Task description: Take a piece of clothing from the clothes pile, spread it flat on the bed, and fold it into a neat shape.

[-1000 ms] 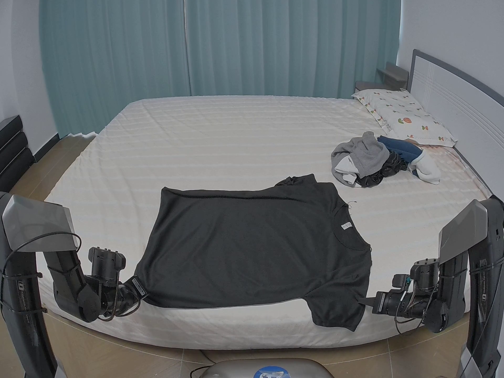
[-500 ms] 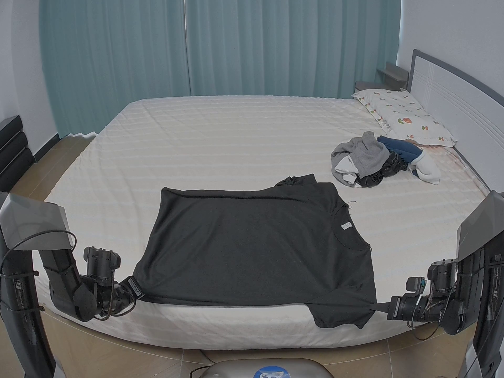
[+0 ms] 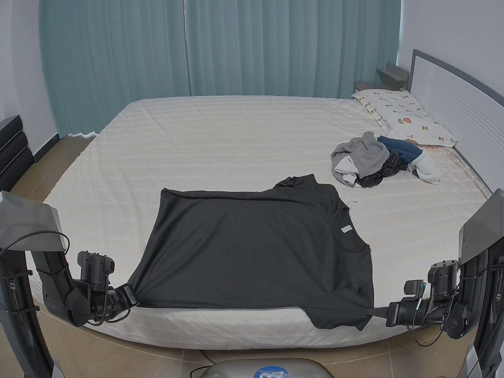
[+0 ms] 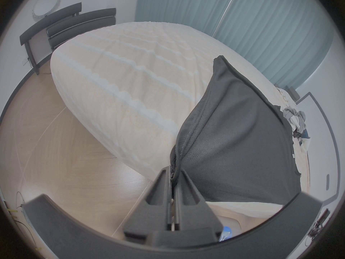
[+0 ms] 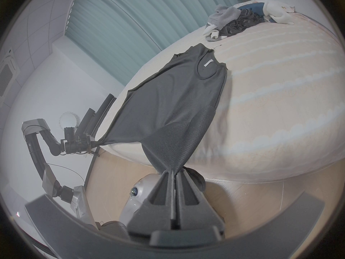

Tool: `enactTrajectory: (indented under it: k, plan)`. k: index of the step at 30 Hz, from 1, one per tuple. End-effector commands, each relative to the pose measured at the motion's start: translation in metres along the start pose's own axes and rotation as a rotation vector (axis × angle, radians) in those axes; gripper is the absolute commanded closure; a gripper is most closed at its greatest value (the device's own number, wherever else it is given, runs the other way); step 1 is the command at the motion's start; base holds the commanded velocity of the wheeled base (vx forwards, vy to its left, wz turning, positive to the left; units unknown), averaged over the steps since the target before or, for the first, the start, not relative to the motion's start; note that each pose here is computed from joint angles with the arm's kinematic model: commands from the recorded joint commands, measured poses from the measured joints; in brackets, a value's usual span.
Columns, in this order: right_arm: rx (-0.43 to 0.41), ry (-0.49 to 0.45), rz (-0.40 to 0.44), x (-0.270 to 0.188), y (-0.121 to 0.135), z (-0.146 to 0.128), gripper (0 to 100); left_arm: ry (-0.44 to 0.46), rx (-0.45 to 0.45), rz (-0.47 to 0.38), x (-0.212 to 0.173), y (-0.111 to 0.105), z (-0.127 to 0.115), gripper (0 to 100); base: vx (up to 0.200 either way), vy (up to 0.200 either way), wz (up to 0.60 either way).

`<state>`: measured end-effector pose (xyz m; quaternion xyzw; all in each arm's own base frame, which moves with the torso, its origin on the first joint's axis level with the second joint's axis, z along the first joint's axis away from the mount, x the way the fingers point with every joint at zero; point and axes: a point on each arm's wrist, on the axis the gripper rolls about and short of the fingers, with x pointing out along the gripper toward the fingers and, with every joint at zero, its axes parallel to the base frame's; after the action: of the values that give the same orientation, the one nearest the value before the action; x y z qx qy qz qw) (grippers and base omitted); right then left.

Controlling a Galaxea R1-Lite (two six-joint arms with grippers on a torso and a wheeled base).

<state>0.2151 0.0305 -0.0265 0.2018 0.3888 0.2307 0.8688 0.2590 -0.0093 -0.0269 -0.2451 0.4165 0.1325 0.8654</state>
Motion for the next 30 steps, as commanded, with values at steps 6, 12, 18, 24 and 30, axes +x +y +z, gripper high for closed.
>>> enactTrajectory:
  k: [6, 12, 18, 24, 30]
  plan:
    - [0.062, 0.029, -0.05, -0.008, -0.007, -0.005, 100, 0.026, 0.053, 0.015, -0.006, 0.005, -0.007, 100, 0.0, 0.0, 0.0]
    - [0.067, 0.081, -0.076, -0.012, -0.01, -0.01, 100, 0.053, 0.106, 0.033, -0.01, 0.01, -0.014, 100, 0.0, 0.0, 0.0]
    - [0.072, 0.116, -0.101, -0.022, -0.011, -0.012, 100, 0.086, 0.189, 0.05, -0.017, 0.017, -0.025, 100, 0.0, 0.0, 0.0]
    - [0.042, 0.17, -0.111, -0.032, -0.006, -0.015, 100, 0.055, 0.266, 0.042, -0.025, 0.024, -0.033, 100, 0.0, 0.0, 0.0]
    - [0.033, 0.186, -0.116, -0.039, -0.002, -0.016, 100, 0.078, 0.323, 0.061, -0.03, 0.031, -0.042, 100, 0.0, 0.0, 0.0]
